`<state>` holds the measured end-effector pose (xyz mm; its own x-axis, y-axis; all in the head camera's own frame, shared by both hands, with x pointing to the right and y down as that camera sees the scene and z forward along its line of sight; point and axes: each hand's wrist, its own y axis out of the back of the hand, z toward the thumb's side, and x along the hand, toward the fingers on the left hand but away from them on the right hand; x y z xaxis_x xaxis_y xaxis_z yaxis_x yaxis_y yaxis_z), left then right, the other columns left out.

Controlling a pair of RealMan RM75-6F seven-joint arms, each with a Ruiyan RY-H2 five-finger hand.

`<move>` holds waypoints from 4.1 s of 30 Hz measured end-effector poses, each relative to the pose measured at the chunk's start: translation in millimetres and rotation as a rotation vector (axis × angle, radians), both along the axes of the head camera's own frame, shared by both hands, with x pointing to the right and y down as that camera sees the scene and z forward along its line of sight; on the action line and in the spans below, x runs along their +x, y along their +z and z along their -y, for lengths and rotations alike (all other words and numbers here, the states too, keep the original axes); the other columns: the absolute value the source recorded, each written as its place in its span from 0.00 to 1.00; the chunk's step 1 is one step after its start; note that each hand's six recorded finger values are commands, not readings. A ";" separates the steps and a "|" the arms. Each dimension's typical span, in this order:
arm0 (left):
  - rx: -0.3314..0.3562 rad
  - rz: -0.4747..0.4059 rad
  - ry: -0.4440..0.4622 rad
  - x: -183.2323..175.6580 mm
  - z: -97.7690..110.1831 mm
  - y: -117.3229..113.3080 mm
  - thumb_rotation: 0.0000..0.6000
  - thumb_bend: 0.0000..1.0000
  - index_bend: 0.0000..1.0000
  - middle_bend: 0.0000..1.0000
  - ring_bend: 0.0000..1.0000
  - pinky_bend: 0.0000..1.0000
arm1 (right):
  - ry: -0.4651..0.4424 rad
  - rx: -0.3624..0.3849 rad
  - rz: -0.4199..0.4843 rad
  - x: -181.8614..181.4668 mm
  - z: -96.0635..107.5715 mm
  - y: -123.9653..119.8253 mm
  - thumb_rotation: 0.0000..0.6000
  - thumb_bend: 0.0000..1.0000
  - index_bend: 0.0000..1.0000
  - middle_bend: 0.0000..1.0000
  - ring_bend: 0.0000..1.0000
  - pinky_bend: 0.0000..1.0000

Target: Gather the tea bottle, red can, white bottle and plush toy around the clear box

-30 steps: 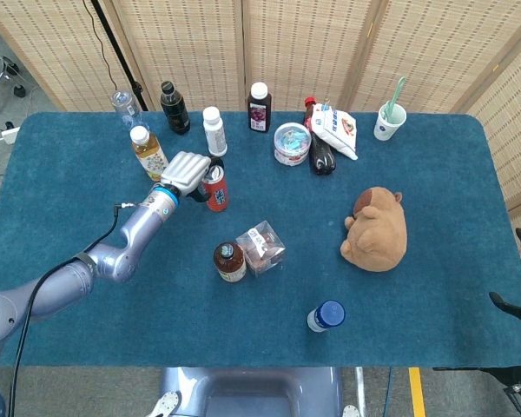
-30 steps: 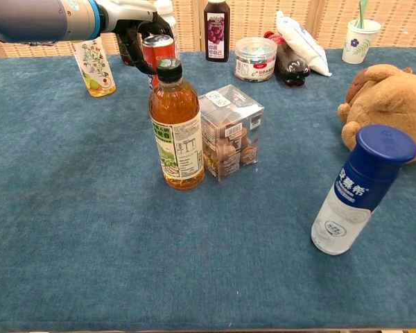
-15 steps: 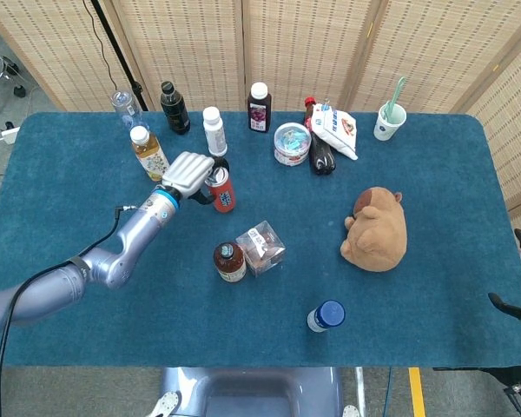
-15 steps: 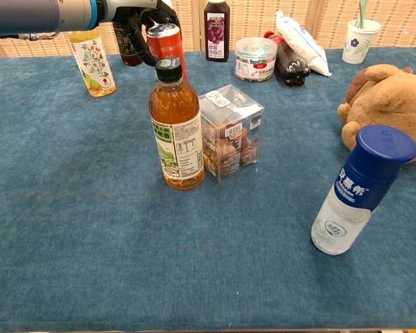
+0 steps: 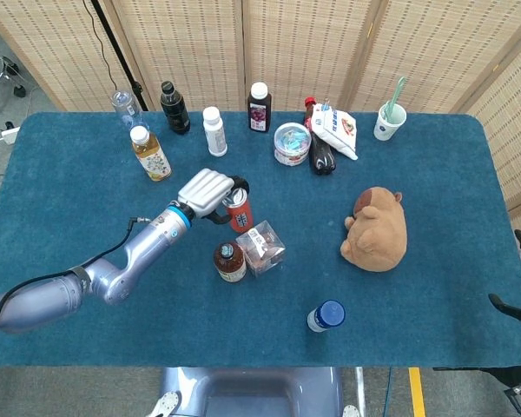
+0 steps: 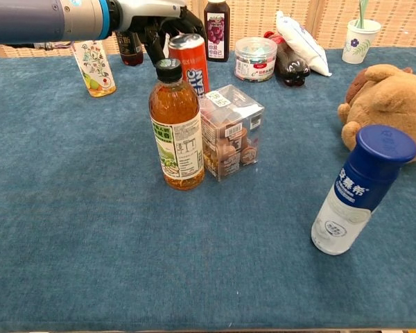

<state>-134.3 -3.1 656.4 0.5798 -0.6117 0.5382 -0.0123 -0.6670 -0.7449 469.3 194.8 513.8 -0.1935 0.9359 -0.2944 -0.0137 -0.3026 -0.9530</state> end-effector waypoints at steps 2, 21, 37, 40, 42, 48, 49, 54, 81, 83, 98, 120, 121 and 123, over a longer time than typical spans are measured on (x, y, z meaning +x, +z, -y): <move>0.001 0.005 0.016 3.4 -3.2 1.0 1.00 0.37 0.50 0.48 0.48 0.57 | 0.002 0.001 0.002 0.5 0.1 -0.4 1.00 0.00 0.00 0.00 0.00 0.00; 0.012 0.039 0.056 16.5 -16.7 6.5 1.00 0.37 0.50 0.48 0.47 0.57 | 0.000 0.020 0.013 1.6 -0.6 -6.8 1.00 0.00 0.00 0.00 0.00 0.00; -0.025 0.040 0.069 13.5 -20.6 -2.7 1.00 0.29 0.12 0.07 0.03 0.38 | -0.005 0.035 0.020 1.2 -1.0 -11.7 1.00 0.00 0.00 0.00 0.00 0.00; -0.028 0.034 0.069 12.8 -21.3 -7.4 1.00 0.28 0.09 0.05 0.03 0.38 | -0.006 0.036 0.021 0.8 -1.4 -12.4 1.00 0.00 0.00 0.00 0.00 0.00; -0.031 0.029 0.067 10.9 -21.5 -11.4 1.00 0.28 0.07 0.02 0.02 0.37 | -0.007 0.036 0.022 0.9 -1.9 -12.8 1.00 0.00 0.00 0.00 0.00 0.00; -0.028 0.017 0.042 -3.6 -15.0 -32.9 1.00 0.21 0.00 0.00 0.00 0.19 | -0.009 0.024 0.035 1.2 -3.0 -12.7 1.00 0.00 0.00 0.00 0.00 0.00; -0.026 0.018 0.037 -7.3 -13.5 -37.2 1.00 0.19 0.00 0.00 0.00 0.17 | -0.009 0.020 0.042 1.3 -3.1 -12.5 1.00 0.00 0.00 0.00 0.00 0.00; -0.001 0.042 -0.001 -36.8 -4.8 -65.2 1.00 0.11 0.00 0.00 0.00 0.06 | -0.020 -0.006 0.106 -1.3 -1.1 -8.8 1.00 0.00 0.00 0.00 0.00 0.00; 0.171 0.201 -0.340 -247.6 -82.0 -120.5 1.00 0.11 0.00 0.00 0.00 0.00 | -0.582 -0.400 0.380 -110.8 1.4 -11.7 1.00 0.00 0.00 0.00 0.00 0.00; 0.166 0.207 -0.384 -261.6 -94.2 -121.4 1.00 0.11 0.00 0.00 0.00 0.00 | -0.605 -0.427 0.375 -117.4 -2.1 -7.2 1.00 0.00 0.00 0.00 0.00 0.00; 0.106 0.204 -0.622 -321.0 -166.9 -120.2 1.00 0.11 0.00 0.00 0.00 0.00 | -0.730 -0.522 0.405 -183.3 -7.9 24.4 1.00 0.00 0.00 0.00 0.00 0.00; 0.126 0.153 -0.641 -331.0 -165.0 -125.6 1.00 0.11 0.00 0.00 0.00 0.00 | -0.735 -0.499 0.504 -233.5 -9.4 46.4 1.00 0.26 0.19 0.18 0.21 0.48; 0.127 0.152 -0.640 -331.0 -165.1 -125.7 1.00 0.11 0.00 0.00 0.00 0.00 | -0.733 -0.498 0.513 -234.7 -9.7 46.8 1.00 0.32 0.22 0.20 0.23 0.49; 0.128 0.150 -0.641 -331.2 -165.1 -125.9 1.00 0.11 0.00 0.00 0.00 0.00 | -0.730 -0.490 0.530 -237.5 -9.6 47.5 1.00 0.40 0.27 0.23 0.25 0.50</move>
